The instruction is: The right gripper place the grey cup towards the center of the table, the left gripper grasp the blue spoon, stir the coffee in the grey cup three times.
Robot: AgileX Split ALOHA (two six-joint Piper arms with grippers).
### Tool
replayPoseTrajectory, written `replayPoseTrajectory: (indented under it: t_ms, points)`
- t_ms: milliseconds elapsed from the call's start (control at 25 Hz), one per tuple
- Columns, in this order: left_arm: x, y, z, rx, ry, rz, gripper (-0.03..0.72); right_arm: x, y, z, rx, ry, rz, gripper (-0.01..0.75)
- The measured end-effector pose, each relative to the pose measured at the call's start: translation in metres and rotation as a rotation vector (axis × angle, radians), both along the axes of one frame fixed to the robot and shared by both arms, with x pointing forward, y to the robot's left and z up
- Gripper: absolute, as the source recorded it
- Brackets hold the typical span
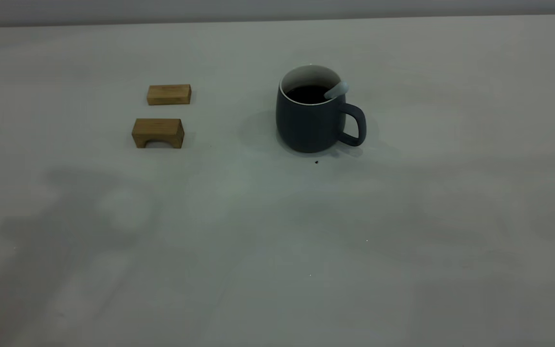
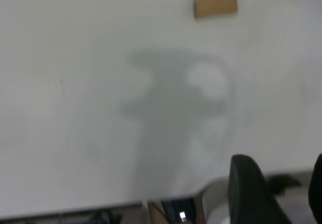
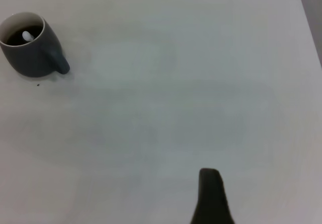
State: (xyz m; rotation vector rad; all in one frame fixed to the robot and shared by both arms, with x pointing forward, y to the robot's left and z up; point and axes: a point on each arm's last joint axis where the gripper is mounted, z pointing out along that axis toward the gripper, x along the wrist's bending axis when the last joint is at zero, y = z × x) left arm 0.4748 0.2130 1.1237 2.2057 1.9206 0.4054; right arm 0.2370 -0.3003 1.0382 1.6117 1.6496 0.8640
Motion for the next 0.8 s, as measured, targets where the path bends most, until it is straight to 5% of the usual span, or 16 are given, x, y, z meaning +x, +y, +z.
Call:
replayPoseTrajectory:
  t_ms: [440, 800]
  points:
    - [-0.124, 0.072, -0.043, -0.013, -0.03, 0.137, 0.363, 0.0, 0.0, 0.0, 0.0, 0.0, 0.0, 0.591]
    - [-0.201, 0.099, -0.066, -0.044, -0.253, 0.258, 0.363, 0.0, 0.0, 0.0, 0.0, 0.0, 0.0, 0.591]
